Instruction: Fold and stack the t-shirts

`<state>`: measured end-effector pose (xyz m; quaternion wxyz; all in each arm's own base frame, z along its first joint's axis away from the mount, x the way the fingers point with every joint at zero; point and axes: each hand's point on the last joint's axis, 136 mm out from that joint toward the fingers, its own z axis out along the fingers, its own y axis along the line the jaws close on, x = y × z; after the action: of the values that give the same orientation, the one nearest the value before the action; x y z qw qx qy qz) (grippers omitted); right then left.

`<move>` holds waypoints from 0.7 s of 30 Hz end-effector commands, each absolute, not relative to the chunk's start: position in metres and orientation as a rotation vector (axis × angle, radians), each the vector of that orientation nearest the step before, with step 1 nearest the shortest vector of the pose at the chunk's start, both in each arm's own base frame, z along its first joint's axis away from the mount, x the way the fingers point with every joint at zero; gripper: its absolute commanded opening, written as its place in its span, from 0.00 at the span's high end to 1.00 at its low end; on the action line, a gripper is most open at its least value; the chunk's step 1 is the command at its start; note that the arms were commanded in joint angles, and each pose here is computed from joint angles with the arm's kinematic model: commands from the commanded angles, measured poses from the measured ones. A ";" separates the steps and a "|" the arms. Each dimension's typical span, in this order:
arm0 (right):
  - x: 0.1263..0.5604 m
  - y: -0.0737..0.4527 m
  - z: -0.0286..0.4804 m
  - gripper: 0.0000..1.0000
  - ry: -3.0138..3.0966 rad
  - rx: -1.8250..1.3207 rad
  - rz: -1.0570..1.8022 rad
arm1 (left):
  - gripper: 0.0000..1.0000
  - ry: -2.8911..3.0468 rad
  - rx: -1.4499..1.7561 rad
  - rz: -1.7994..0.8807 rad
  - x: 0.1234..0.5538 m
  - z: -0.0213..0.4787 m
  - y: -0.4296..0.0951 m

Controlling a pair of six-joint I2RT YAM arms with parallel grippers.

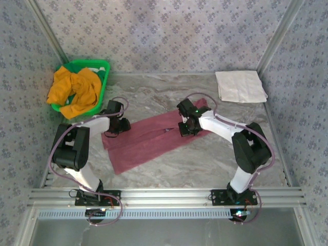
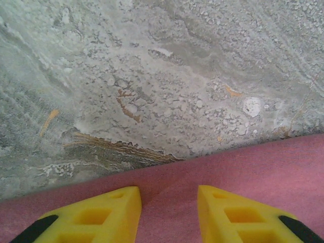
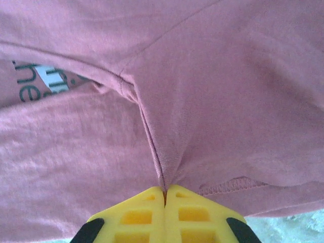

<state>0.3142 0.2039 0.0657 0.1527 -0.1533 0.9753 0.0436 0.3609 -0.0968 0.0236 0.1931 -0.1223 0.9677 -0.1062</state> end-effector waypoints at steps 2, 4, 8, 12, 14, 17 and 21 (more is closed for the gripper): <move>0.298 0.209 0.054 1.00 2.872 -0.488 0.124 | 0.64 2.778 -0.367 -0.270 0.353 0.008 -0.092; 0.294 0.210 0.048 1.00 2.893 -0.507 0.112 | 0.64 2.780 -0.366 -0.265 0.352 0.008 -0.091; 0.295 0.224 0.052 0.99 2.886 -0.546 0.150 | 0.64 2.782 -0.369 -0.259 0.352 0.007 -0.089; 0.288 0.227 0.044 0.82 2.928 -0.581 0.151 | 0.64 2.781 -0.373 -0.260 0.353 0.005 -0.089; 0.287 0.229 0.043 0.76 2.943 -0.578 0.181 | 0.64 2.780 -0.374 -0.269 0.354 0.006 -0.090; 0.292 0.236 0.059 0.75 2.913 -0.561 0.272 | 0.64 2.781 -0.370 -0.266 0.353 0.007 -0.090; 0.318 0.232 0.098 0.65 2.816 -0.387 0.490 | 0.63 2.769 -0.375 -0.261 0.354 0.011 -0.087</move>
<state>0.2986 0.2315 0.0561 0.0885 -0.1696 0.9760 0.1039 0.3652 -0.0954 0.0237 0.1961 -0.1250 0.9666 -0.1073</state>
